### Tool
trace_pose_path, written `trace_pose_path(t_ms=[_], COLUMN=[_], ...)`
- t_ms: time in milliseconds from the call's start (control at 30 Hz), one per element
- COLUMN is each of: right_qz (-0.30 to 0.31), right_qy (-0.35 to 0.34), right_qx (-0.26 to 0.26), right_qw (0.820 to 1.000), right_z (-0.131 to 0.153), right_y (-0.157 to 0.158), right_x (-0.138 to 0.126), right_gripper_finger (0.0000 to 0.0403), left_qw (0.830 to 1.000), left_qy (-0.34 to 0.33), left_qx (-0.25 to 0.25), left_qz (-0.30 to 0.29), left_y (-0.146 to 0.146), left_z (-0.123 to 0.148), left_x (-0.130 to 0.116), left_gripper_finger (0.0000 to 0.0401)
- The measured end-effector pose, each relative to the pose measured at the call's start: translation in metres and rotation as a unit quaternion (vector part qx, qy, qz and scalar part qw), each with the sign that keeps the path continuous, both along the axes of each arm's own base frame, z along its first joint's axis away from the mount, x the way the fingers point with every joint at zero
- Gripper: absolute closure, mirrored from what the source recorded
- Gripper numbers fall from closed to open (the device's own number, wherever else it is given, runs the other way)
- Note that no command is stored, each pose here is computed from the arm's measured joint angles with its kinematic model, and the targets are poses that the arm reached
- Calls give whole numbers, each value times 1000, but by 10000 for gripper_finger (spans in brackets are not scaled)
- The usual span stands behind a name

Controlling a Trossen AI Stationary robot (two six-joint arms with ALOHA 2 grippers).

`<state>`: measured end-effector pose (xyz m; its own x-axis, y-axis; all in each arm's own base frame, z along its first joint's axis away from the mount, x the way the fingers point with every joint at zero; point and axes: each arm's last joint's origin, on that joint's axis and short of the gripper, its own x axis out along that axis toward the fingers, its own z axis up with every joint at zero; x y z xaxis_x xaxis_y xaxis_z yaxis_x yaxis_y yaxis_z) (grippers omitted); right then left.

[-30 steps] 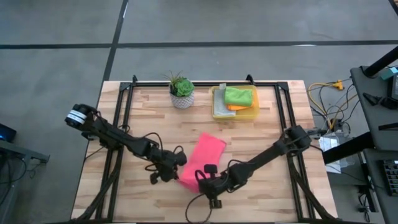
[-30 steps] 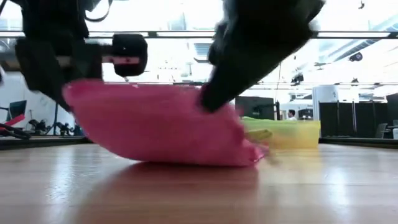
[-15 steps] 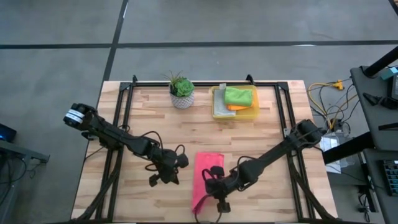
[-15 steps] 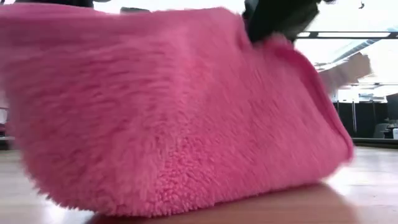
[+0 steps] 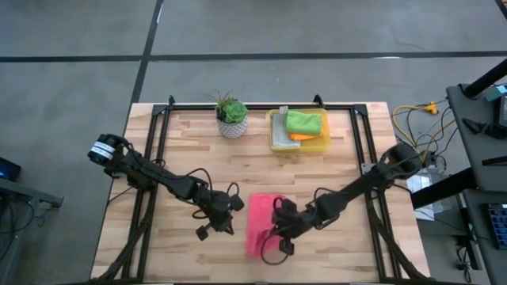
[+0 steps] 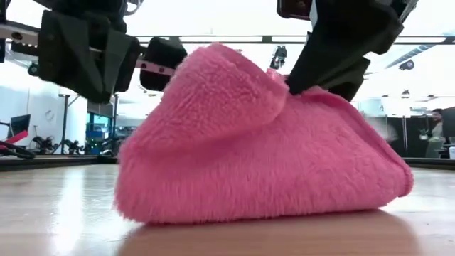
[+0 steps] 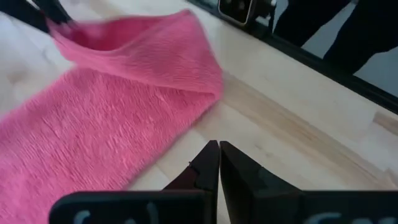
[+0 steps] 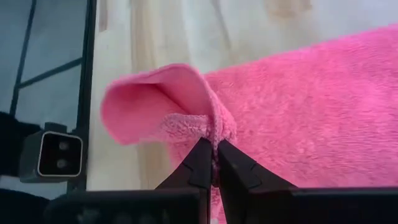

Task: Fold microfiber towels
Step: Fold the pink microfiber cloth

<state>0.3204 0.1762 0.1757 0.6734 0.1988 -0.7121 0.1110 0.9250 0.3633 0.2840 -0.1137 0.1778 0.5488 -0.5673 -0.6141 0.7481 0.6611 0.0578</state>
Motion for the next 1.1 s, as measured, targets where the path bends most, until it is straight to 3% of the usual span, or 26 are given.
trace_pose_path(t_ms=[533,700,867,967,1100], right_qz=[-76,-89,-98,-103,-104], right_qy=[26,41,57,65,74], right_qx=[-25,-30,-36,-37,-39], right_qw=[996,995,993,992,991], right_z=[-14,-20,-21,-22,-25], right_y=[-57,-67,-73,-74,-74], right_x=[-4,-6,-6,-7,-10], right_gripper_finger=[394,394,394,394,394], left_qw=[998,997,982,979,969], left_qy=[3,-24,-49,-56,-17], left_qx=[-26,-27,-46,-56,-81], left_qz=[54,69,177,190,234], left_y=[8,9,12,13,12], left_z=[1,5,7,6,-5], left_x=[7,11,20,25,31], left_gripper_finger=[401,401,401,395,357])
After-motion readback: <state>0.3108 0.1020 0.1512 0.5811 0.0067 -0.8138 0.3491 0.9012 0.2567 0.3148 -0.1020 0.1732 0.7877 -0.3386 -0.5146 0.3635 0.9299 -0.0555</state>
